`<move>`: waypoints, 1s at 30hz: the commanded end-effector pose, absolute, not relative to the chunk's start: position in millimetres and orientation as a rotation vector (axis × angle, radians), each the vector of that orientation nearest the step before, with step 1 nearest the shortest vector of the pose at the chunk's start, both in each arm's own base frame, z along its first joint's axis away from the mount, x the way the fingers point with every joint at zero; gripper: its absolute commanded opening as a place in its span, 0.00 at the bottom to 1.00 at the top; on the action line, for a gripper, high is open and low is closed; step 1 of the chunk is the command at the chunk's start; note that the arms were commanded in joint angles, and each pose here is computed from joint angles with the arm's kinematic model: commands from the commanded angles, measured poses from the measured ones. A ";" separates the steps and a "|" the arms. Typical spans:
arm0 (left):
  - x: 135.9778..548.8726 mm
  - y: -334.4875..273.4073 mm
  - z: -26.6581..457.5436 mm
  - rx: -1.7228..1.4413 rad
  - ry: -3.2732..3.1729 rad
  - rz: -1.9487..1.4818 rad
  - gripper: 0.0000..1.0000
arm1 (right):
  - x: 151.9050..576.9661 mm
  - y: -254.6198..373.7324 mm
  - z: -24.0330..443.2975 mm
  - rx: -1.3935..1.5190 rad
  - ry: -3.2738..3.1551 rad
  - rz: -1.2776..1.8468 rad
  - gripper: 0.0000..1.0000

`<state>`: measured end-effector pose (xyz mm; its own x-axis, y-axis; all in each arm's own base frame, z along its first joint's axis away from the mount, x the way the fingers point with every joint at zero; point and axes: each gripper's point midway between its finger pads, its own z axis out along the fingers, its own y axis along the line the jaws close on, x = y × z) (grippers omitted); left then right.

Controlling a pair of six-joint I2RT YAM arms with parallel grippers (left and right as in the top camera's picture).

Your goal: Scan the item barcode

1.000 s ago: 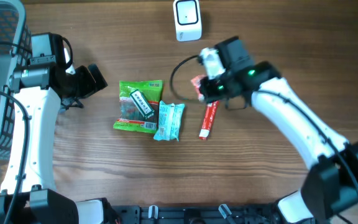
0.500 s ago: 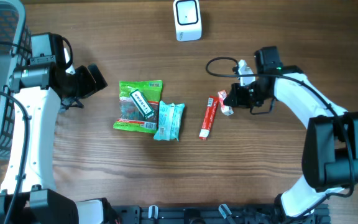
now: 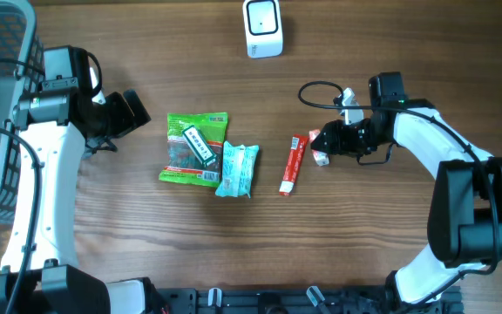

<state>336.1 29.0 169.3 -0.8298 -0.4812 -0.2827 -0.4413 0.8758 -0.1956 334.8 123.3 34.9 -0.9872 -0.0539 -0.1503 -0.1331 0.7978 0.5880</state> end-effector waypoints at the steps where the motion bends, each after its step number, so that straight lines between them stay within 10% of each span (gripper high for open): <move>1: 335.8 28.3 166.5 -0.668 2.736 -0.185 1.00 | 343.9 121.5 43.0 -0.170 2.840 0.915 0.54; 23: 335.8 28.3 166.5 -0.668 2.736 -0.185 1.00 | 343.6 102.8 60.4 -0.257 2.899 0.074 0.63; 30: 335.8 28.3 166.5 -0.668 2.736 -0.185 1.00 | 335.9 119.6 43.2 -0.284 2.903 0.228 0.57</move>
